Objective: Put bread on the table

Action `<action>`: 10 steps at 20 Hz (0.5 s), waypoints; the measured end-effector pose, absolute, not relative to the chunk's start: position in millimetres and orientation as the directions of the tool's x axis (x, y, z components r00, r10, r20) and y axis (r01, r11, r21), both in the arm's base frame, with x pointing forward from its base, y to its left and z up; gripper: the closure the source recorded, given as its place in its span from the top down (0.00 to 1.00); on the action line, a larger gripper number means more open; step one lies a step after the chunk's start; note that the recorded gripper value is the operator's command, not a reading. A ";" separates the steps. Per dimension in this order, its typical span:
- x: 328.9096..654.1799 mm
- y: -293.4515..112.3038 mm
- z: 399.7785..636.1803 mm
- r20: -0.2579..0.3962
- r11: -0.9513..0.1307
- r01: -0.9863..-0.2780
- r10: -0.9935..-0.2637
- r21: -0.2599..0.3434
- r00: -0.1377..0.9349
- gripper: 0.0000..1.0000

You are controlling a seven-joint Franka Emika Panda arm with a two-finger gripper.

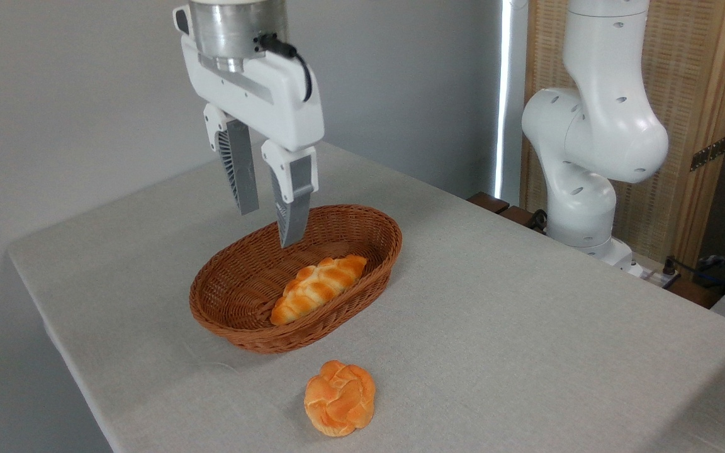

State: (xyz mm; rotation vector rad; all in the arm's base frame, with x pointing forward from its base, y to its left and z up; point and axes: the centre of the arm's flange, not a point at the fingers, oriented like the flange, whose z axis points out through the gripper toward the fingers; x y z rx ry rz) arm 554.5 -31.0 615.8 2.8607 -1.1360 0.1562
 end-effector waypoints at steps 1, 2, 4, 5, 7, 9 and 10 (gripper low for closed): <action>554.7 -26.8 618.6 0.117 -0.730 -0.683 -0.677 0.017 0.727 1.00; 555.5 -20.7 621.8 0.118 -0.736 -0.677 -0.671 0.016 0.732 1.00; 556.8 -15.9 623.8 0.117 -0.739 -0.673 -0.668 0.016 0.735 1.00; 557.5 -16.2 623.6 0.114 -0.739 -0.674 -0.668 0.018 0.735 1.00; 558.8 -18.7 621.1 0.106 -0.736 -0.677 -0.671 0.023 0.733 1.00; 559.9 -20.1 619.1 0.103 -0.734 -0.678 -0.673 0.026 0.732 1.00; 560.3 -20.4 618.1 0.101 -0.734 -0.679 -0.674 0.027 0.732 1.00</action>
